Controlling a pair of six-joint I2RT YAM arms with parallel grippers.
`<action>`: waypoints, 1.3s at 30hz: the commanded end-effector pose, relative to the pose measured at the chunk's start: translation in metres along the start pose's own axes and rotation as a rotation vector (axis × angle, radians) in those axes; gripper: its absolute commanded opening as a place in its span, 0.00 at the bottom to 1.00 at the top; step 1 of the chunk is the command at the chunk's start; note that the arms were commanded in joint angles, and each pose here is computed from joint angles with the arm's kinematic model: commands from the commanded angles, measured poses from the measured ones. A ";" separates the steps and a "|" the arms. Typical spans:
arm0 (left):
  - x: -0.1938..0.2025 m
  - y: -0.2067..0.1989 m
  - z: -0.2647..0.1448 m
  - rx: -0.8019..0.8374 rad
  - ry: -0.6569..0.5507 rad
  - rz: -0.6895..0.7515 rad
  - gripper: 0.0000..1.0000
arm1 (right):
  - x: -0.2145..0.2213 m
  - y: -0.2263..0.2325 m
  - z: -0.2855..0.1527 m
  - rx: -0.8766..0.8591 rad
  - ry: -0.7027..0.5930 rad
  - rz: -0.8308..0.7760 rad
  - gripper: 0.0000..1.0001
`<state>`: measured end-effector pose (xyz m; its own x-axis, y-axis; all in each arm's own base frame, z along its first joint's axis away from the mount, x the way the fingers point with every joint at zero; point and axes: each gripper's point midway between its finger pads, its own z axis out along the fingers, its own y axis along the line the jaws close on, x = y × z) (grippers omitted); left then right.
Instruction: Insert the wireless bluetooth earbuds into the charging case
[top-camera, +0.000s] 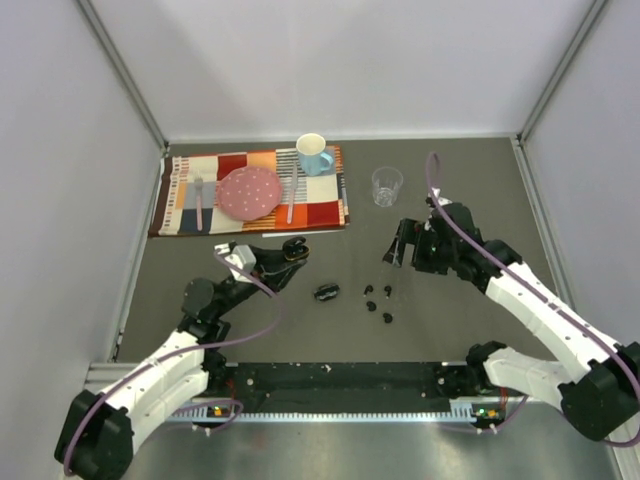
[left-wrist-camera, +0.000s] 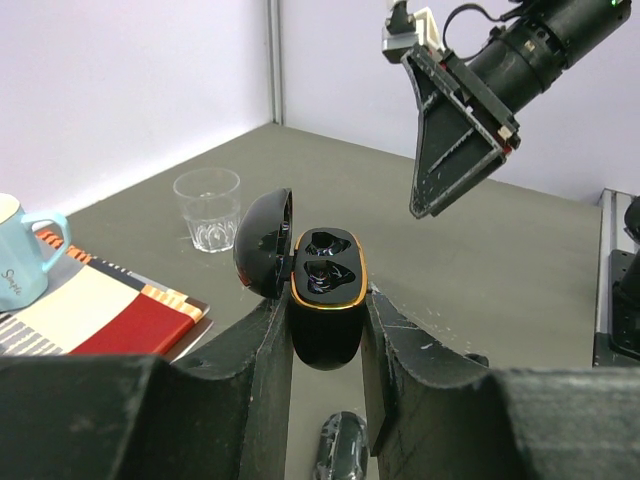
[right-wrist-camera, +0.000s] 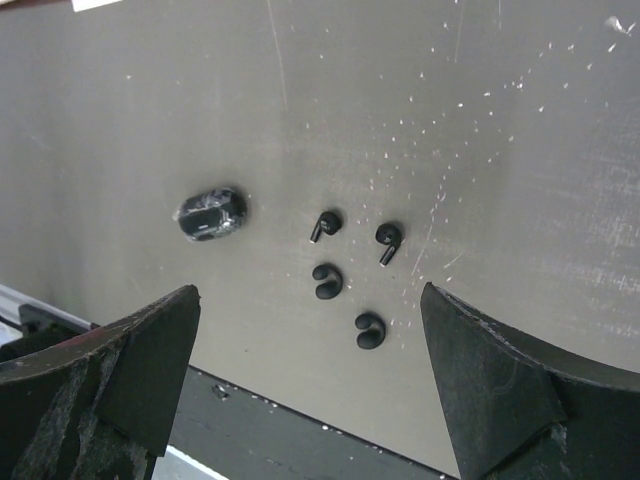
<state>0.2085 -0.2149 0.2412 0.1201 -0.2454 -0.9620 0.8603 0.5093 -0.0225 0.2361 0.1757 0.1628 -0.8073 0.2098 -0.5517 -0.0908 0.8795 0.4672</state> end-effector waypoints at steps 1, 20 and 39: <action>-0.007 -0.004 -0.001 0.023 -0.022 0.003 0.00 | 0.006 -0.004 0.008 0.029 0.009 -0.017 0.92; -0.016 -0.013 -0.002 0.064 -0.049 0.010 0.00 | 0.018 -0.008 0.025 0.076 0.065 -0.016 0.84; -0.015 -0.015 -0.003 0.072 -0.053 0.010 0.00 | 0.025 -0.003 0.036 0.158 0.102 -0.167 0.64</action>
<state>0.1940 -0.2168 0.2413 0.1097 -0.2661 -0.9577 0.8889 0.4574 -0.0253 0.2294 0.1900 0.1043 -0.8786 0.0339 -0.4764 -0.1051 0.9593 0.2620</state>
